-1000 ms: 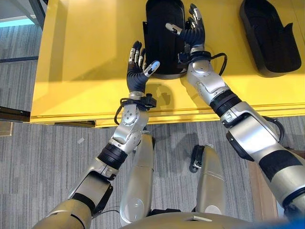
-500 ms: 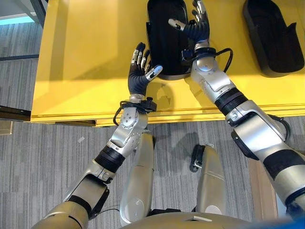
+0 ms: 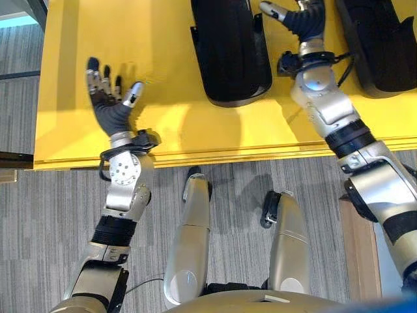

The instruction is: Move parts from the plastic box to the shelf.

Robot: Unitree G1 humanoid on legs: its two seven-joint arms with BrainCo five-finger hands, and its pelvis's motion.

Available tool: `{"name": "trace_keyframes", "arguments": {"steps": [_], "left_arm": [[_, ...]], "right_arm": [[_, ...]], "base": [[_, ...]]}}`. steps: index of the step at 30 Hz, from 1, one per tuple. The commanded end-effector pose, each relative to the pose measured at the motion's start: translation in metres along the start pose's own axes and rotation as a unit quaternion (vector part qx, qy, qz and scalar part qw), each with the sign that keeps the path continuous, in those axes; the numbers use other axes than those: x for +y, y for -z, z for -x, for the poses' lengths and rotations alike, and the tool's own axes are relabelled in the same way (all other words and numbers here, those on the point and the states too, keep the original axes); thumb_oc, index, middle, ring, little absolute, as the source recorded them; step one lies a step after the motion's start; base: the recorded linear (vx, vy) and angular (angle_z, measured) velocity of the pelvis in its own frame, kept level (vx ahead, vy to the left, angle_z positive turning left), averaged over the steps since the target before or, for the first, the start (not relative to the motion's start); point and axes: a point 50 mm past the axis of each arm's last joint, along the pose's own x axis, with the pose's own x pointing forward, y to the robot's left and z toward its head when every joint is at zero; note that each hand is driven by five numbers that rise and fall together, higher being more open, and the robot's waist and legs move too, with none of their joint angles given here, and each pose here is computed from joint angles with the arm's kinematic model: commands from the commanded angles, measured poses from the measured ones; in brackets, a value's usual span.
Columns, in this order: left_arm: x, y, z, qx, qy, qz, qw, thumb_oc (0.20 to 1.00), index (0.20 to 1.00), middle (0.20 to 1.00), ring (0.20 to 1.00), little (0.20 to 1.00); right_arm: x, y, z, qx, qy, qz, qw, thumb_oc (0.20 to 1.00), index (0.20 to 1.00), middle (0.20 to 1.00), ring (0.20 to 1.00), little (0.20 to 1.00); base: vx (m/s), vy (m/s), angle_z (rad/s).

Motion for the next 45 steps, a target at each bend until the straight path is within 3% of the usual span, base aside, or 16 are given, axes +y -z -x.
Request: {"name": "trace_keyframes", "arguments": {"steps": [1,8,11,15,20,26,34,45], "left_arm": [[0.016,0.016,0.009,0.032,-0.043,-0.031,0.998,1.000,1.000,1.000,1.000,1.000],[0.027,0.005,0.007,0.003,-0.061,-0.043,0.997,1.000,1.000,1.000,1.000,1.000],[0.025,0.002,0.012,0.001,-0.035,-0.053,0.998,1.000,1.000,1.000,1.000,1.000],[0.001,-0.002,0.031,-0.006,0.084,-0.101,0.991,1.000,1.000,1.000,1.000,1.000],[-0.029,0.010,0.056,0.018,0.218,-0.137,0.966,1.000,1.000,1.000,1.000,1.000],[-0.036,0.016,0.077,0.034,0.285,-0.150,0.946,1.000,1.000,1.000,1.000,1.000],[-0.024,0.021,0.095,0.074,0.310,-0.142,0.937,1.000,1.000,1.000,1.000,1.000],[0.023,0.022,0.100,0.123,0.280,-0.177,0.935,1.000,1.000,1.000,1.000,1.000]], "right_arm": [[-0.006,-0.037,-0.006,-0.088,-0.003,-0.036,0.995,1.000,1.000,1.000,1.000,1.000],[-0.032,-0.043,0.004,-0.118,0.030,-0.055,0.991,1.000,1.000,1.000,1.000,1.000],[-0.038,-0.040,0.018,-0.128,0.028,-0.066,0.989,1.000,1.000,1.000,1.000,1.000],[-0.034,-0.022,0.060,-0.119,-0.003,-0.113,0.986,1.000,1.000,1.000,1.000,1.000],[-0.032,-0.013,0.087,-0.110,-0.008,-0.132,0.985,1.000,1.000,1.000,1.000,1.000],[-0.030,-0.008,0.115,-0.102,-0.020,-0.145,0.984,1.000,1.000,1.000,1.000,1.000],[-0.025,-0.002,0.156,-0.071,-0.067,-0.172,0.980,1.000,1.000,1.000,1.000,1.000],[-0.034,0.036,0.203,0.073,-0.129,-0.187,0.971,1.000,1.000,1.000,1.000,1.000]], "base": [[0.00,0.000,0.00],[0.00,0.002,-0.01],[0.00,0.000,0.00],[-0.02,0.003,-0.01],[-0.03,0.003,-0.04],[0.00,0.000,0.00],[-0.01,-0.015,-0.07],[0.09,-0.033,-0.11]]}}
